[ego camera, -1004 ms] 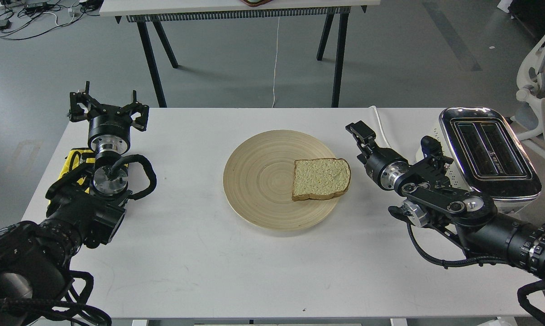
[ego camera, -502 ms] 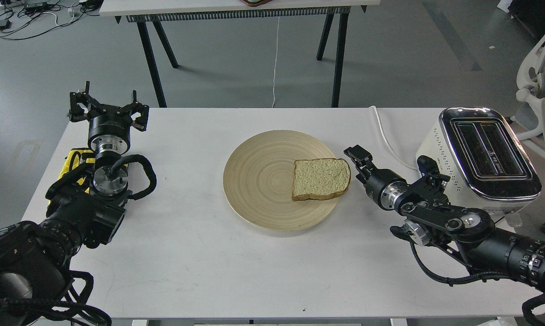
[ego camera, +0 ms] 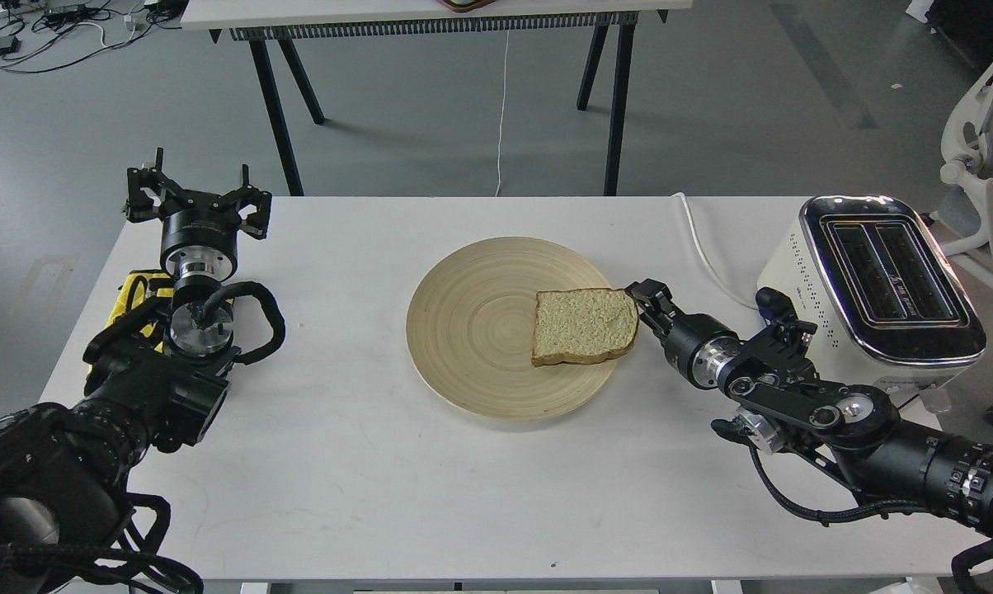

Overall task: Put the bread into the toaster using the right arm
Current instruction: 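Move the open right gripper down toward the bread slice on the plate, then close the right gripper on the edge of the bread slice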

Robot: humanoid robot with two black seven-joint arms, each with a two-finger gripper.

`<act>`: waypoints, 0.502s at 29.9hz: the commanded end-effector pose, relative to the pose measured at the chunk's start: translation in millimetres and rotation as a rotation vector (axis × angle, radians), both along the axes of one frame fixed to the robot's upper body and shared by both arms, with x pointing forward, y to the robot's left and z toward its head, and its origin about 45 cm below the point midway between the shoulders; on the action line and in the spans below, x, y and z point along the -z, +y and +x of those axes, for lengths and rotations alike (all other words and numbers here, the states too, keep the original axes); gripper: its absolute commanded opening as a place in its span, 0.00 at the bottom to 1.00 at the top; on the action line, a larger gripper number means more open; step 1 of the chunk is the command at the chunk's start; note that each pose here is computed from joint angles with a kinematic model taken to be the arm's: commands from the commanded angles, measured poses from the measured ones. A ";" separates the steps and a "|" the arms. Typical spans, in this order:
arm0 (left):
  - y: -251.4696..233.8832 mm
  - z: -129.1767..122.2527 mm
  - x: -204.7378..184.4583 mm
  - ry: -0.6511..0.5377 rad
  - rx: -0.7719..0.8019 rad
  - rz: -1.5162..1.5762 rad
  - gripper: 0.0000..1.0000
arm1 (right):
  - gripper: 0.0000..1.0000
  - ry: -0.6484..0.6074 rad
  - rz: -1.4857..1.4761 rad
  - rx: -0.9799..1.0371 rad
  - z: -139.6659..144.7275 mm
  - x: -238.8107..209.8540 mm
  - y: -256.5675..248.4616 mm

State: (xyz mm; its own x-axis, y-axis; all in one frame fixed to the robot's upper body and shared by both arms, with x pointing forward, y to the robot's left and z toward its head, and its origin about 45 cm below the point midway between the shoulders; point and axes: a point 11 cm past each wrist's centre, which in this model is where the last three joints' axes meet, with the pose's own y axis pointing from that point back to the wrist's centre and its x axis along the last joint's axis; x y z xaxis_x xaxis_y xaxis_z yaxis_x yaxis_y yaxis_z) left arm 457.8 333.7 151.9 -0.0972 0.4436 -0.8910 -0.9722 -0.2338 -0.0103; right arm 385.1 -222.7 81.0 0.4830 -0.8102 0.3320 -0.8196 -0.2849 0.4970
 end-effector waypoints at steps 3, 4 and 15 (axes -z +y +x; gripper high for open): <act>0.0 0.0 0.0 0.000 0.000 0.000 1.00 | 0.47 0.001 0.001 -0.001 -0.4 0.2 0.4; 0.0 0.0 0.0 0.000 0.000 0.000 1.00 | 0.47 0.001 -0.001 -0.003 -0.6 0.4 0.4; 0.0 0.0 0.0 0.000 0.000 0.000 1.00 | 0.41 0.009 -0.024 -0.063 -10.2 7.1 9.0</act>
